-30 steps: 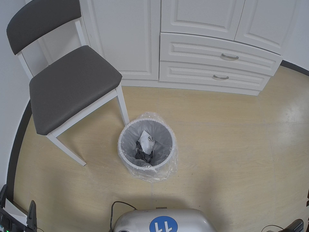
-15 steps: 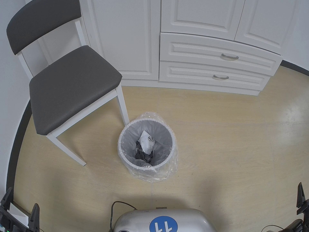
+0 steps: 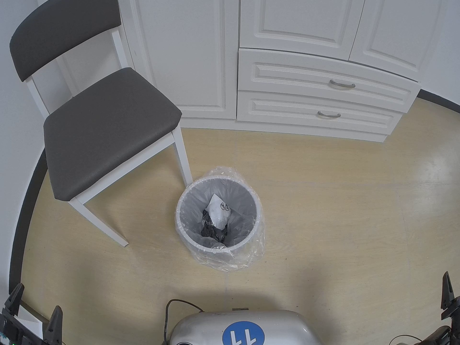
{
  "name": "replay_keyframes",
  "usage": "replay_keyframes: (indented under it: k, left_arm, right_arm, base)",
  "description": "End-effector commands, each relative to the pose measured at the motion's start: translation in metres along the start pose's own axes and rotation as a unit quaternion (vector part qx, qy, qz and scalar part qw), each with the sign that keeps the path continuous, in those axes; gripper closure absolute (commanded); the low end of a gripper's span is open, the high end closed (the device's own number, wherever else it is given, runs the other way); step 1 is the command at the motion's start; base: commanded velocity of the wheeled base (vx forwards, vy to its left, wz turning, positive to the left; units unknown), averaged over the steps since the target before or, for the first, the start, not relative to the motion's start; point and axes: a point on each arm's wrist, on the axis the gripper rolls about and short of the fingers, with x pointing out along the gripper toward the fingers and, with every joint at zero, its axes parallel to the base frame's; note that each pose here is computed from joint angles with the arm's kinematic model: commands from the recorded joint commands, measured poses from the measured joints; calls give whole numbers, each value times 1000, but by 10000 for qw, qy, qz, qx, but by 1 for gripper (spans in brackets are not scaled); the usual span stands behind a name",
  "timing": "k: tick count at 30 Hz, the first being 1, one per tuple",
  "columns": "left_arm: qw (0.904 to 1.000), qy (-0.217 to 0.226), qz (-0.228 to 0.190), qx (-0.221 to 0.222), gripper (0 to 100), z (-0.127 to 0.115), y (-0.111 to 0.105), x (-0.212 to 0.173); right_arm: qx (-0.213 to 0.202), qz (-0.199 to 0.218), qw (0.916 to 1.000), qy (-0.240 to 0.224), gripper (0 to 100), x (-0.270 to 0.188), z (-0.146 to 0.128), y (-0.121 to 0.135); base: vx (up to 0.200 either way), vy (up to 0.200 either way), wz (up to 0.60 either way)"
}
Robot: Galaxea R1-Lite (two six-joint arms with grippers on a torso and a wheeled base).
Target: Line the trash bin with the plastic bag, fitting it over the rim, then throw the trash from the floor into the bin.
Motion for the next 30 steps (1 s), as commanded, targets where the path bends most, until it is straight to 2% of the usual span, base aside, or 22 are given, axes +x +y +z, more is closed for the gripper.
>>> replay_keyframes:
  k: [1,6,13,19,20,22,25,28,30]
  left_arm:
    - [10000,-11,41,-27,0,-3,0,0]
    - [9997,16,178,-166,0,-5,1,0]
    - [9998,16,170,-143,0,-5,1,0]
    - [9997,16,170,-150,0,-5,1,0]
    - [9997,16,170,-150,0,-5,1,0]
    - [9997,16,170,-158,0,-5,1,0]
    - [9997,16,170,-166,0,-5,1,0]
    - [9997,16,170,-158,0,-5,1,0]
    - [9997,16,170,-166,0,-5,1,0]
  right_arm:
    - [126,91,9999,-2,0,0,-4,0]
    - [234,750,9969,33,0,-1,-5,3]
    - [77,1033,9946,42,0,-1,-5,5]
    - [-488,1057,9932,-10,0,-1,-6,5]
    - [-488,1057,9932,-10,0,-1,-6,5]
    - [-118,920,9957,40,0,-1,-6,4]
    - [284,1047,9940,102,0,-1,-6,5]
    - [227,1146,9931,120,0,-1,-7,5]
    - [4,1355,9906,169,0,-1,-8,6]
  base:
    - [0,0,0]
    - [0,0,0]
    - [0,0,0]
    - [0,0,0]
    - [0,0,0]
    - [0,0,0]
    - [0,0,0]
    - [0,0,0]
    - [0,0,0]
